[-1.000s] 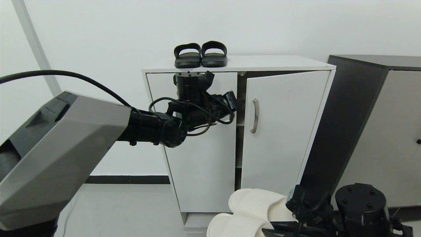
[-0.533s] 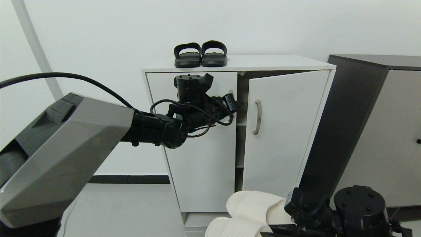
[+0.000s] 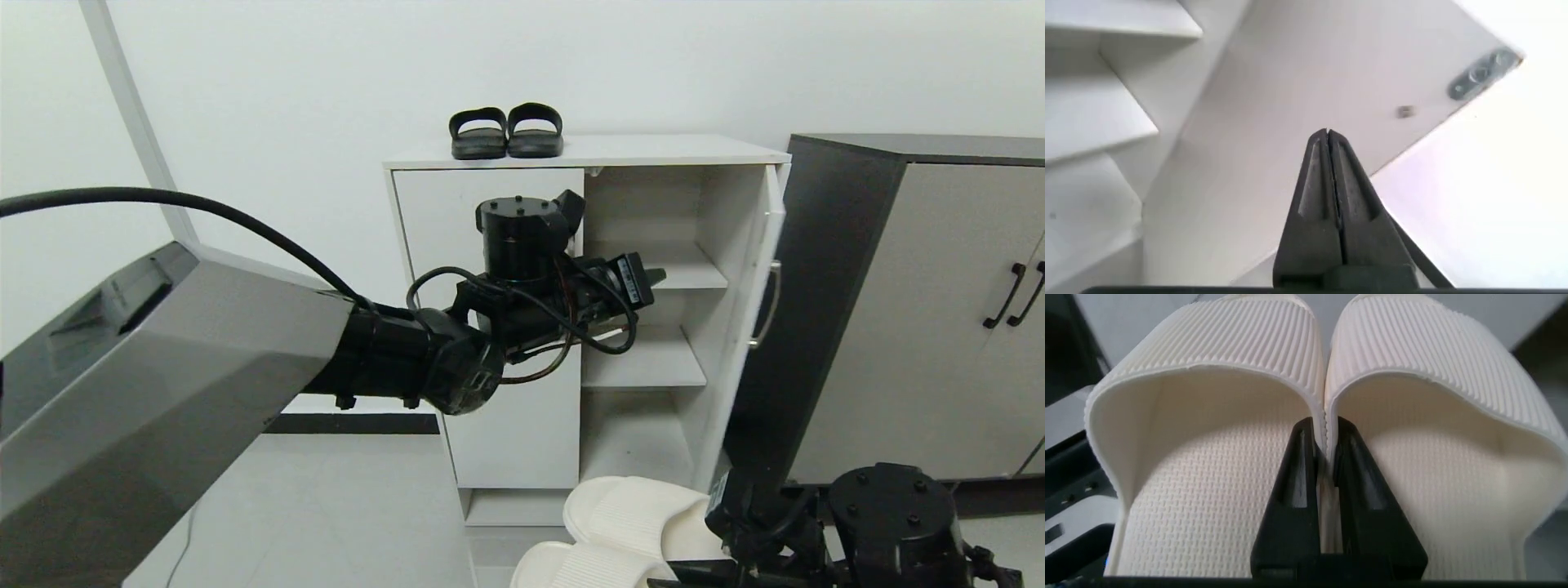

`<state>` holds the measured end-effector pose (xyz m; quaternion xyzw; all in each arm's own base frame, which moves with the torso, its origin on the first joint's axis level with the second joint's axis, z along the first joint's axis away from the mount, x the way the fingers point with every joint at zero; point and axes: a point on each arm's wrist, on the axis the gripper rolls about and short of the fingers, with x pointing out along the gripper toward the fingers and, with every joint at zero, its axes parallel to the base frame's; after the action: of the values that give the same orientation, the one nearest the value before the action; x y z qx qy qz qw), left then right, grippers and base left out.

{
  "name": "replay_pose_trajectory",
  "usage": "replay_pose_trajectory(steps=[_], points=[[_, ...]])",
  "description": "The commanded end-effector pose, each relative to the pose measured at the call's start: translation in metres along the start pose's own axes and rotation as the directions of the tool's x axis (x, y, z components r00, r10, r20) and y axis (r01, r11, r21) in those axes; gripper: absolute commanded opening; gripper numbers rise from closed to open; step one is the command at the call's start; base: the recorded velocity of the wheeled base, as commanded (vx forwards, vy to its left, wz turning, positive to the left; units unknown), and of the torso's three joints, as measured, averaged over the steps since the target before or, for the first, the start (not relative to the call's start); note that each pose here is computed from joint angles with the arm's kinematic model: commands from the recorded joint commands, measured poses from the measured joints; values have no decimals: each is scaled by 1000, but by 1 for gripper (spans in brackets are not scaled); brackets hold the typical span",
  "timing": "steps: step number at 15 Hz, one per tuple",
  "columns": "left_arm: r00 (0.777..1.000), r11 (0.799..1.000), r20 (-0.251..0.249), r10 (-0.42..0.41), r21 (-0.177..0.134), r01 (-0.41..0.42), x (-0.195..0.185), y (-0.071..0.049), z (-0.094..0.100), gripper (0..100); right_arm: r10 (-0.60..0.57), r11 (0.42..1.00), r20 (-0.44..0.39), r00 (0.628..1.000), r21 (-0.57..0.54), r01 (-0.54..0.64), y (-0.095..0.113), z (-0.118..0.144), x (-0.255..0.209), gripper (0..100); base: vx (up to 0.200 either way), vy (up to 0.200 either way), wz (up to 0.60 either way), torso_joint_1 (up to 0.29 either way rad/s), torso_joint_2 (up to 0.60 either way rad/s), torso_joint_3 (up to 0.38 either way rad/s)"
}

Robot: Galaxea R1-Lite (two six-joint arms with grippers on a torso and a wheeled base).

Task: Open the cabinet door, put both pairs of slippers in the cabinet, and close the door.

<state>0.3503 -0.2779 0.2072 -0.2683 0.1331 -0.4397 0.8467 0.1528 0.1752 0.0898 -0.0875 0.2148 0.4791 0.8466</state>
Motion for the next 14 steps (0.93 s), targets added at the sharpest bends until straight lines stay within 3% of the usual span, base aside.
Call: replay_pose_trajectory(steps=[1,2,3,6,7,8,9,10,11,12,13,14], points=[[1000,1000,16,8,2,-8,-4,2,6,0,-2,1000,-1,1000,1,2,-1,0,0,0,0,0,0,0,0,0],[997,999,59,44,12,-44,-15,7,20,0,-14,1000,6,1000,14,14,-4,2,2,0,0,0,0,0,0,0],[992,996,98,73,40,-78,-28,3,31,0,-35,999,19,999,28,34,-10,5,5,0,0,0,0,0,0,0],[979,983,167,120,117,-141,-100,-21,61,0,-81,995,18,997,57,80,-24,6,8,0,0,0,0,0,0,0],[975,975,169,143,143,-168,-117,-23,61,0,-85,995,16,996,60,84,-26,6,8,0,0,0,0,0,0,0],[960,950,183,214,189,-248,-161,-21,57,0,-92,994,15,996,64,91,-28,5,9,0,0,0,0,0,0,0],[947,936,191,257,194,-293,-192,-22,50,0,-98,993,18,995,66,97,-29,6,8,0,0,0,0,0,0,0],[946,935,192,260,194,-296,-195,-22,50,0,-98,993,18,995,66,97,-29,6,8,0,0,0,0,0,0,0],[925,918,213,313,181,-352,-247,-32,30,0,-102,993,22,994,66,101,-30,7,8,0,0,0,0,0,0,0],[918,912,223,329,176,-370,-262,-36,21,0,-106,992,25,994,66,104,-31,8,8,0,0,0,0,0,0,0],[893,892,240,380,162,-422,-298,-43,-7,0,-115,991,38,993,66,113,-32,10,7,0,0,0,0,0,0,0],[874,877,261,410,152,-456,-316,-48,-20,0,-124,990,45,991,70,121,-34,11,6,0,0,0,0,0,0,0]])
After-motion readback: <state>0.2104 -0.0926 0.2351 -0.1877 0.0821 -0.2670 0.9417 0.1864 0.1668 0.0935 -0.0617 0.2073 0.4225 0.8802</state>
